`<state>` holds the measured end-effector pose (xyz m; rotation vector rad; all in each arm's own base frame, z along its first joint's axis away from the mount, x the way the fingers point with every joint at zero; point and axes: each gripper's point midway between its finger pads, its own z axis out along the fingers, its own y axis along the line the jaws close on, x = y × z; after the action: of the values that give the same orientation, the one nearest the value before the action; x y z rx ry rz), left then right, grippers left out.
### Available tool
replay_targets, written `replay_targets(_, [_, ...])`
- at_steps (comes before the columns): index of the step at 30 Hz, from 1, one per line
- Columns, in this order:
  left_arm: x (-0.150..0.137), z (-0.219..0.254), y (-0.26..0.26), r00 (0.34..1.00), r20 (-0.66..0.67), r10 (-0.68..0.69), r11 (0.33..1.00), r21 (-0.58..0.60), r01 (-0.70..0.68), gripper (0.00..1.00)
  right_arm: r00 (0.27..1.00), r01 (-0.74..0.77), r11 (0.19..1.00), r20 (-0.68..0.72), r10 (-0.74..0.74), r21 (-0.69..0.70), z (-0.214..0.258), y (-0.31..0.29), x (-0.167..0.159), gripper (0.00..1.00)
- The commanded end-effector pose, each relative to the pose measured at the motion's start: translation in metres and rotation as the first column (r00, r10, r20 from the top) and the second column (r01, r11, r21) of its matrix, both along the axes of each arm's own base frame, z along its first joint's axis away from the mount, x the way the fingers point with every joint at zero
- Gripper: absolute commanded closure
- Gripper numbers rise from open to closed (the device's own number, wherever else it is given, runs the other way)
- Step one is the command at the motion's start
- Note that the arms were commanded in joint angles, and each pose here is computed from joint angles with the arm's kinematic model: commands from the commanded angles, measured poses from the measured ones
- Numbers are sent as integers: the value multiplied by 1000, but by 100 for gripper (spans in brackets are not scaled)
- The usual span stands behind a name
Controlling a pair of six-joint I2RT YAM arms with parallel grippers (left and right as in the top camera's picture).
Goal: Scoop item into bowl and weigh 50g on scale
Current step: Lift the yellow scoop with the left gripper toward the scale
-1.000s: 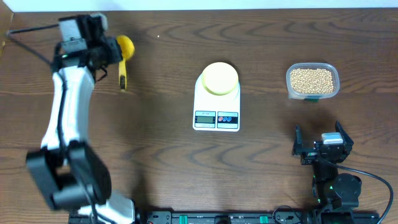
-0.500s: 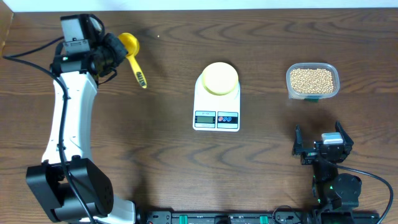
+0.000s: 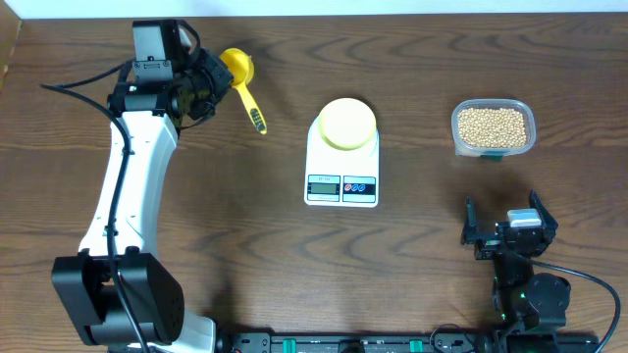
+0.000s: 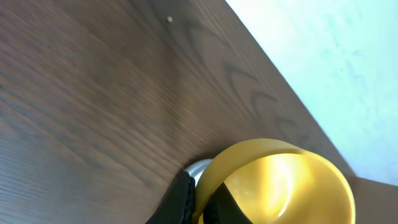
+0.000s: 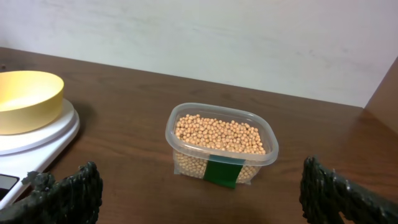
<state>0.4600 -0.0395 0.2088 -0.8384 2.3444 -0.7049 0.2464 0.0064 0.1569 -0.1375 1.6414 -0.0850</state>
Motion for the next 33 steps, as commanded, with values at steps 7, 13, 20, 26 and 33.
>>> replay_targets(7, [-4,8,-25,996,-78,44,967,-247,-62,93,1000,-5,1000,1,5,4,0,1,0,1])
replay_targets(13, [-6,11,-31,990,-125,69,938,-330,-108,93,999,45,998,8,-45,-53,1,-8,0,1])
replay_targets(20, [-7,15,-34,991,-117,58,933,-346,-95,93,997,11,999,71,-9,-36,17,-2,0,1])
replay_targets(26, [-8,35,-29,995,-56,84,940,-328,-98,93,982,-105,994,157,100,22,41,18,-2,1])
replay_targets(33, [-12,62,-17,986,6,168,937,-310,-158,92,964,-215,969,185,191,120,70,35,-7,1])
